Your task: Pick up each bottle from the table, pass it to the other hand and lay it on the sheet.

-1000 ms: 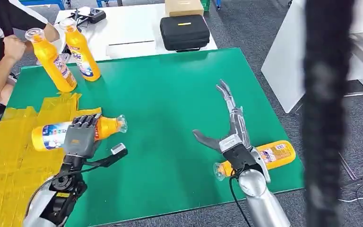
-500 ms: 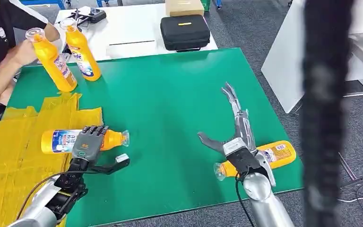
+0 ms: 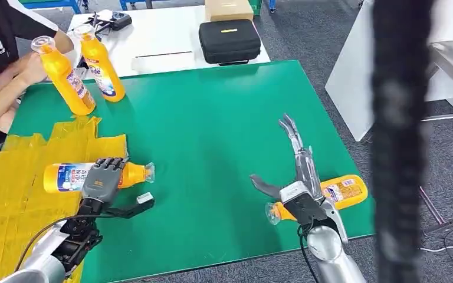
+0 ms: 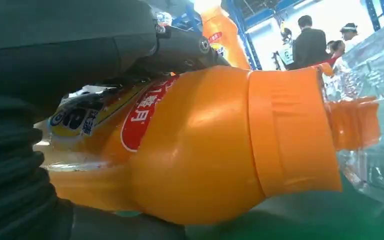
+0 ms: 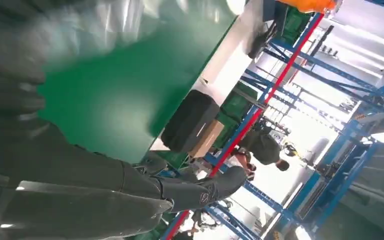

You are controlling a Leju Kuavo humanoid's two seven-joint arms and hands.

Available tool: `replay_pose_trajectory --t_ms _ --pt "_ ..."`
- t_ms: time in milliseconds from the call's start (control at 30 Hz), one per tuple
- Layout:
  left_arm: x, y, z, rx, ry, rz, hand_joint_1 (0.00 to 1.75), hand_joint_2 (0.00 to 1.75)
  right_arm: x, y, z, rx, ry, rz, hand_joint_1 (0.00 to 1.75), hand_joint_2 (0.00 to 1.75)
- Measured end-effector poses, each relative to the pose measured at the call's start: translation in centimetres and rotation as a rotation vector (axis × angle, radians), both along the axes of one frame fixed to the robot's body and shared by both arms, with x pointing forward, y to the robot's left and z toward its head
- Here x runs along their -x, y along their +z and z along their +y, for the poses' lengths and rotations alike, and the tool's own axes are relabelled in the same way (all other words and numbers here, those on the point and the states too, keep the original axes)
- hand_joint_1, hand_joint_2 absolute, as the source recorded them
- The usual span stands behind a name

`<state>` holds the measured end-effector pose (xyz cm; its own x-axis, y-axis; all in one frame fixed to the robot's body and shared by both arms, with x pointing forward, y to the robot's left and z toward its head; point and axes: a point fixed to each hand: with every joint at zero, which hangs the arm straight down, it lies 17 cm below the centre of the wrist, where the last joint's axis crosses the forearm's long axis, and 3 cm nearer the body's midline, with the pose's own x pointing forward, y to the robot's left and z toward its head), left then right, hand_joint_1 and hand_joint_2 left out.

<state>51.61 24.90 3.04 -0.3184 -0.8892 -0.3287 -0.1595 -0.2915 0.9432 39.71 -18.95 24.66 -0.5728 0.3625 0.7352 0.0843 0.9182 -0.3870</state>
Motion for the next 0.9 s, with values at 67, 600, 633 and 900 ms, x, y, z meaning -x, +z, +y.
replay_pose_trajectory --t_ms 67,600,633,900 --pt "-0.1 0.1 0.7 0.007 0.024 -0.006 1.75 1.75 0.0 0.0 0.0 0.003 0.0 0.0 0.0 1.75" --pt "-0.7 0.6 3.9 0.052 0.155 -0.025 0.12 1.75 0.0 -0.2 0.0 0.021 -0.012 0.01 0.0 1.75" --pt "-0.7 0.6 4.0 0.056 0.154 -0.023 0.0 1.75 0.0 -0.2 0.0 0.021 -0.012 0.011 0.0 1.75" --pt "-0.9 0.8 4.5 0.089 0.17 -0.018 0.0 1.75 -0.1 -0.3 0.2 0.03 -0.014 0.014 0.0 1.75"
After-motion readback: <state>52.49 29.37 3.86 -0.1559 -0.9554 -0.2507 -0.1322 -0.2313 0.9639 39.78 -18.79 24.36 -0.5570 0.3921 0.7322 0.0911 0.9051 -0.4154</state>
